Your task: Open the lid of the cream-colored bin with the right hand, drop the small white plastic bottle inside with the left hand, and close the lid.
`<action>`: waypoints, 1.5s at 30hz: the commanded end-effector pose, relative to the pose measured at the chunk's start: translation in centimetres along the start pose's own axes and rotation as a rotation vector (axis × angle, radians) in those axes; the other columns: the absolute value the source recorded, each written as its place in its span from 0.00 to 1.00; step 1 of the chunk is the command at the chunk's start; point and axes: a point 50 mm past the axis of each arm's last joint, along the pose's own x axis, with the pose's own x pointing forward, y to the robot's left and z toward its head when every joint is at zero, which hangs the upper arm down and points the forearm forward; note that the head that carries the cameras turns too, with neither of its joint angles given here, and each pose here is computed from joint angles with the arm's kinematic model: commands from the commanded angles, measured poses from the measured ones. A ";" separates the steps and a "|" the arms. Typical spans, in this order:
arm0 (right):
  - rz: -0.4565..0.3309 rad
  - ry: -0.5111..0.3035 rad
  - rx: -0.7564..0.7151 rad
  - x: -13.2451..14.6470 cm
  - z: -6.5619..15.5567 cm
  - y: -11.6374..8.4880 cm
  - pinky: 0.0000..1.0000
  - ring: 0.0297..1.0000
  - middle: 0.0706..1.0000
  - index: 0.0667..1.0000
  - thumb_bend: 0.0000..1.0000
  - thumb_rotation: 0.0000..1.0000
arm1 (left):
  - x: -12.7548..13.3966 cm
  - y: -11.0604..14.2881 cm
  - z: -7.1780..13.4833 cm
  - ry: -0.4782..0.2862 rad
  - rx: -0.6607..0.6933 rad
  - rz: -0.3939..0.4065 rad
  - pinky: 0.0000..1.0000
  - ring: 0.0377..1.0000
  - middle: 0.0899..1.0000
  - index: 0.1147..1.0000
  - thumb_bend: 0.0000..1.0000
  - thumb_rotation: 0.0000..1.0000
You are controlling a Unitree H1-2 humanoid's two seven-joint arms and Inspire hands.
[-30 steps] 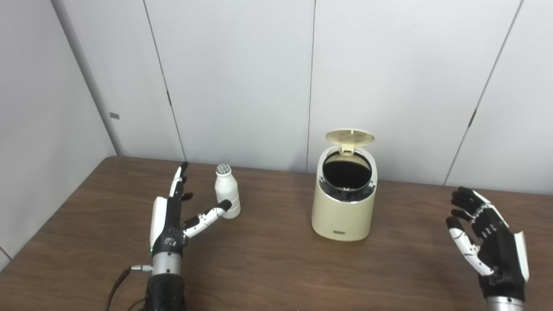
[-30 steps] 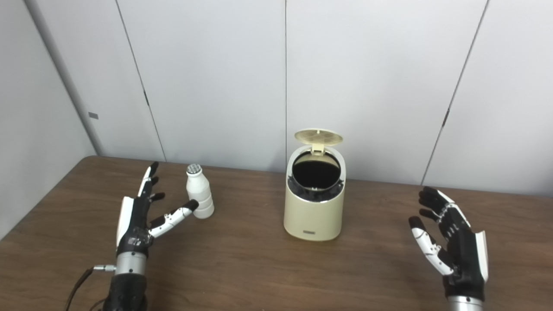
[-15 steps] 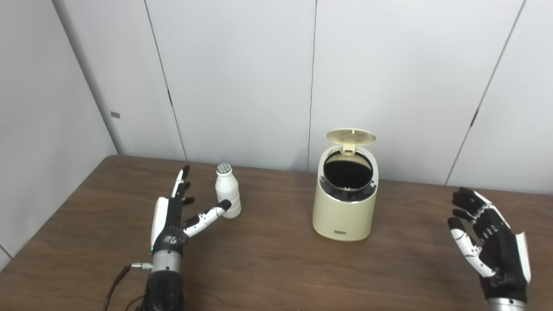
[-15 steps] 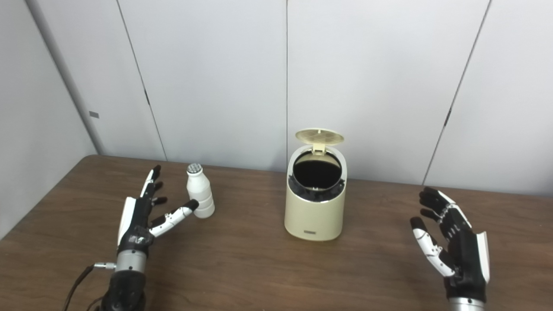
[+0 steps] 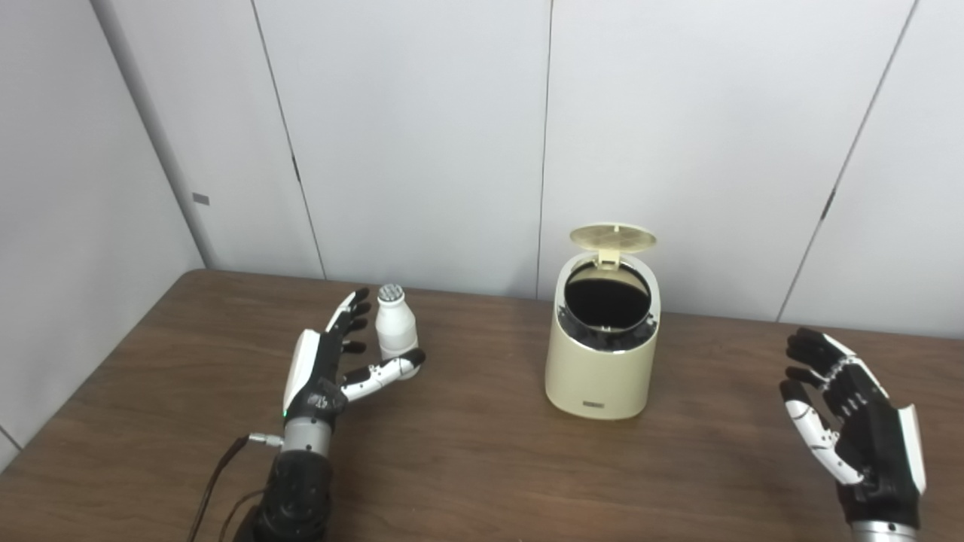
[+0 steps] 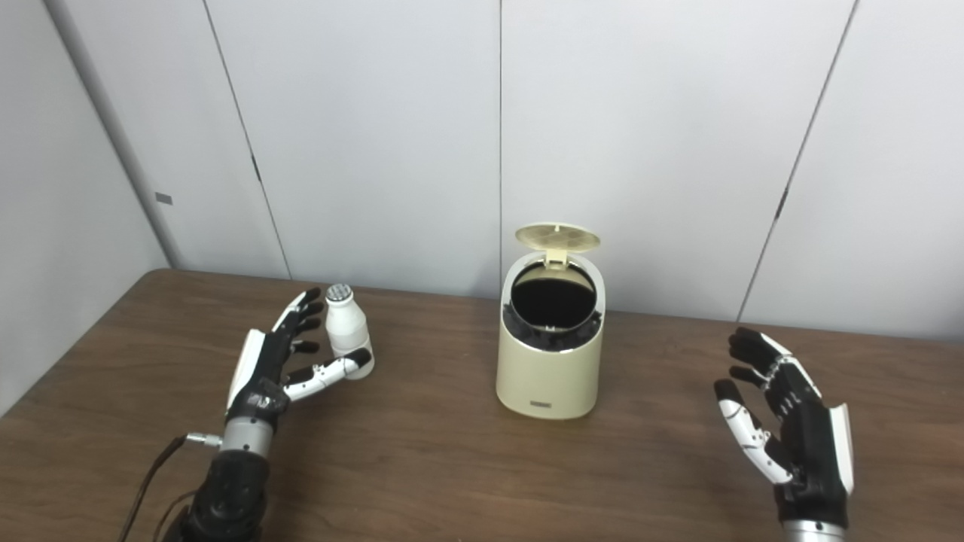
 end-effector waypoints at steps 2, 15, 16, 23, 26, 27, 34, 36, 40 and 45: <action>0.004 0.009 -0.017 -1.5 -0.6 -0.8 0.71 0.77 0.76 0.75 0.18 0.35 | 2.1 0.8 2.1 -0.097 0.031 0.021 0.80 0.90 0.90 0.93 1.00 0.33; 0.015 -0.013 -0.025 -1.7 0.1 -0.7 0.68 0.75 0.74 0.73 0.17 0.37 | 3.4 0.2 2.0 -0.074 0.053 0.022 0.76 0.86 0.88 0.92 1.00 0.31; 0.015 -0.014 -0.024 -1.7 0.1 -0.7 0.67 0.75 0.74 0.73 0.16 0.34 | 3.4 0.1 2.0 -0.075 0.052 0.020 0.75 0.86 0.87 0.90 1.00 0.28; 0.015 -0.015 -0.015 -1.7 0.2 -0.6 0.65 0.73 0.74 0.72 0.16 0.29 | 3.7 -0.6 1.6 -0.092 0.016 0.037 0.68 0.77 0.75 0.77 1.00 0.17; 0.013 -0.021 -0.019 -1.7 0.4 -0.5 0.64 0.73 0.73 0.72 0.17 0.33 | 4.0 -0.7 1.4 -0.089 0.020 0.030 0.66 0.76 0.74 0.76 1.00 0.17; 0.013 -0.021 -0.019 -1.7 0.4 -0.5 0.64 0.72 0.73 0.72 0.17 0.33 | 4.1 -0.7 1.5 -0.087 0.022 0.026 0.66 0.76 0.74 0.76 1.00 0.17; 0.015 -0.025 -0.020 -1.8 0.6 -0.4 0.64 0.73 0.73 0.72 0.16 0.31 | 4.5 -1.0 1.5 -0.085 0.012 0.022 0.65 0.73 0.70 0.71 1.00 0.14; 0.016 -0.023 -0.015 -1.9 0.6 -0.4 0.65 0.74 0.74 0.72 0.16 0.31 | 4.7 -1.1 1.4 -0.067 0.004 0.065 0.62 0.69 0.67 0.67 1.00 0.12; 0.018 -0.024 -0.015 -2.0 0.6 -0.4 0.65 0.74 0.74 0.72 0.17 0.33 | 5.1 -1.1 1.4 -0.046 -0.031 0.186 0.49 0.56 0.54 0.53 0.94 0.02; 0.021 -0.025 -0.007 -2.1 0.6 -0.4 0.64 0.73 0.74 0.72 0.18 0.36 | 5.7 -1.5 1.3 -0.050 -0.068 0.306 0.36 0.41 0.43 0.45 0.53 0.00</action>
